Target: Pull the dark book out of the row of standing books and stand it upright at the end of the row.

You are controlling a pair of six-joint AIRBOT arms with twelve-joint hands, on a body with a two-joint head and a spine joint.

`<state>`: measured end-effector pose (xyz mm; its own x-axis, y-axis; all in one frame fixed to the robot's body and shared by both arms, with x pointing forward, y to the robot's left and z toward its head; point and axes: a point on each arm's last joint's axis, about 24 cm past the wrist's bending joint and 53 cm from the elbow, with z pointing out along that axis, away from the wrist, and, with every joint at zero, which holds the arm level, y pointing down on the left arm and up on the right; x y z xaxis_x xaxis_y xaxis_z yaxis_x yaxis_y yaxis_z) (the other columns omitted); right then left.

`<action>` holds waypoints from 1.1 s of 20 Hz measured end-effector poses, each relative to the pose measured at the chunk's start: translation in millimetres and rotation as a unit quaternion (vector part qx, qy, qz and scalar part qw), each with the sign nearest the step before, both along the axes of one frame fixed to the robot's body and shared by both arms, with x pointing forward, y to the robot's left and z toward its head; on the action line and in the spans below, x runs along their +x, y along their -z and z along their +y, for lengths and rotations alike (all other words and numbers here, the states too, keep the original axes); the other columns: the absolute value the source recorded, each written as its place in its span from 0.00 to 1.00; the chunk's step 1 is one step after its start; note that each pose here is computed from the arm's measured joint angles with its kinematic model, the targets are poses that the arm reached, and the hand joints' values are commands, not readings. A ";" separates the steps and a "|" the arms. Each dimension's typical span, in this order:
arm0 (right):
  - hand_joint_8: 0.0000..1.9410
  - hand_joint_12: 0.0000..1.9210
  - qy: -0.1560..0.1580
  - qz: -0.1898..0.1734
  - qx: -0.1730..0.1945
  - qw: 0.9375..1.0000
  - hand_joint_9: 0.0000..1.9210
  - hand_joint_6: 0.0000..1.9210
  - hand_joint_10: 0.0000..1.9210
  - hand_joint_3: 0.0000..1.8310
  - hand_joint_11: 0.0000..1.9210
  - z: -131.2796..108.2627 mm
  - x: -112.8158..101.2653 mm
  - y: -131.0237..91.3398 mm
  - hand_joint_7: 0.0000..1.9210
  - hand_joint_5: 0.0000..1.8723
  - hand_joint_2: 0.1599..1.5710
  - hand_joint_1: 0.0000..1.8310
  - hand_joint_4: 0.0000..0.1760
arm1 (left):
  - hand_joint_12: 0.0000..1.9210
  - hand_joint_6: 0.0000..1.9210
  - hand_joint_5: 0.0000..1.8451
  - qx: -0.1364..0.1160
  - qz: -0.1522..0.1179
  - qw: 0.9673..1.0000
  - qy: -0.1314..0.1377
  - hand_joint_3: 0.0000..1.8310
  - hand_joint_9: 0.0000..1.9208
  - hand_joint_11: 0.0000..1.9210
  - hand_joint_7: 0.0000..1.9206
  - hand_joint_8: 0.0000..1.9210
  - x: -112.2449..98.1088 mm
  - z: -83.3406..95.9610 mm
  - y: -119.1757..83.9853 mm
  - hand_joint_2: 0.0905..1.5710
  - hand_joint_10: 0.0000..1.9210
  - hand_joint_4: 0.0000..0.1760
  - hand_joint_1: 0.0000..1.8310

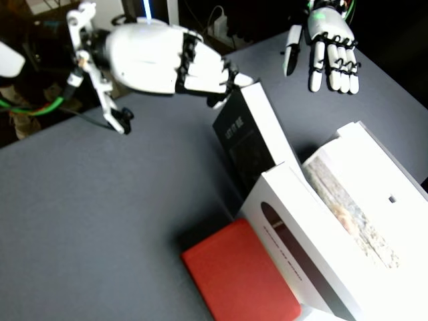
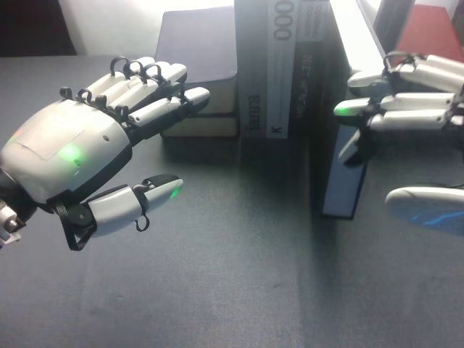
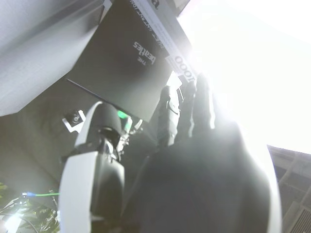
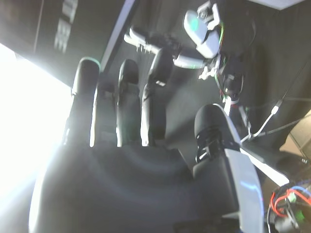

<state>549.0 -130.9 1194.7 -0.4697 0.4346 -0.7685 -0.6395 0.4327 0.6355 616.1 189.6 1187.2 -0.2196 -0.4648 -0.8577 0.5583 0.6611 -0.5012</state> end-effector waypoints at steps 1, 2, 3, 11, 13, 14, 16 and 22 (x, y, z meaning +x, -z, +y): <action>0.32 1.00 0.000 -0.005 0.008 1.000 0.04 0.59 0.69 0.01 0.00 -2.2 -1.1 -4.9 0.22 0.13 0.89 0.12 0.00 | 0.00 0.00 0.11 0.000 0.001 1.000 -0.001 0.00 0.00 0.00 0.01 0.00 0.4 0.5 0.6 0.84 0.00 0.28 0.27; 0.48 0.99 0.001 -0.011 0.015 1.000 0.06 0.63 0.70 0.01 0.00 -3.7 -1.0 -10.3 0.17 0.11 0.92 0.12 0.00 | 0.00 0.01 0.11 -0.001 0.000 1.000 -0.001 0.00 0.00 0.00 0.01 0.00 0.3 0.5 -0.3 0.84 0.00 0.22 0.27; 0.48 0.99 0.003 -0.014 0.021 1.000 0.06 0.63 0.70 0.01 0.00 -5.2 -0.8 -13.4 0.17 0.11 0.92 0.12 0.00 | 0.00 0.01 0.11 -0.002 -0.001 1.000 -0.001 0.00 0.00 0.00 0.01 0.00 0.3 0.6 -0.9 0.84 0.00 0.22 0.27; 0.02 0.37 0.110 -0.061 0.080 0.989 0.00 0.08 0.01 0.00 0.00 -53.9 22.7 -41.9 0.00 0.00 0.95 0.10 0.00 | 0.01 0.00 0.10 -0.014 -0.013 1.000 -0.002 0.00 0.00 0.01 0.01 0.00 -1.2 1.0 -8.4 0.83 0.00 0.21 0.30; 0.00 0.07 0.133 -0.073 0.099 0.983 0.00 0.02 0.00 0.00 0.00 -67.8 24.6 -49.5 0.00 0.00 0.95 0.05 0.00 | 0.00 0.00 0.07 -0.023 -0.020 1.000 -0.003 0.00 0.00 0.00 0.00 0.00 -3.2 2.4 -13.9 0.82 0.00 0.09 0.33; 0.00 0.00 0.147 -0.080 0.108 0.980 0.00 0.00 0.00 0.00 0.00 -76.6 25.2 -53.4 0.00 0.00 0.94 0.10 0.00 | 0.01 0.00 0.01 -0.025 -0.025 0.999 -0.004 0.00 0.00 0.01 0.00 0.00 -4.4 4.4 -17.4 0.84 0.00 0.00 0.29; 0.00 0.00 0.163 -0.092 0.121 0.975 0.00 0.00 0.00 0.00 0.00 -88.2 24.5 -59.7 0.00 0.00 0.90 0.11 0.00 | 0.00 0.00 0.00 -0.038 -0.036 0.999 -0.009 0.00 0.00 0.00 0.00 0.00 -5.1 8.8 -24.2 0.84 0.00 0.31 0.27; 0.00 0.00 0.182 -0.121 0.148 0.965 0.00 0.00 0.00 0.00 0.00 -105.0 15.7 -75.8 0.00 0.00 0.90 0.07 0.00 | 0.00 0.00 0.00 -0.076 -0.058 0.995 -0.014 0.00 0.00 0.00 0.00 0.00 -10.4 20.3 -40.8 0.83 0.00 0.40 0.21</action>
<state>564.8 -235.8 1270.5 -0.0674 0.7540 -0.6534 -0.6253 0.4784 0.6166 605.7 209.9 1228.0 -0.1081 -0.5956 -0.7960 0.6003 0.5991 -0.5298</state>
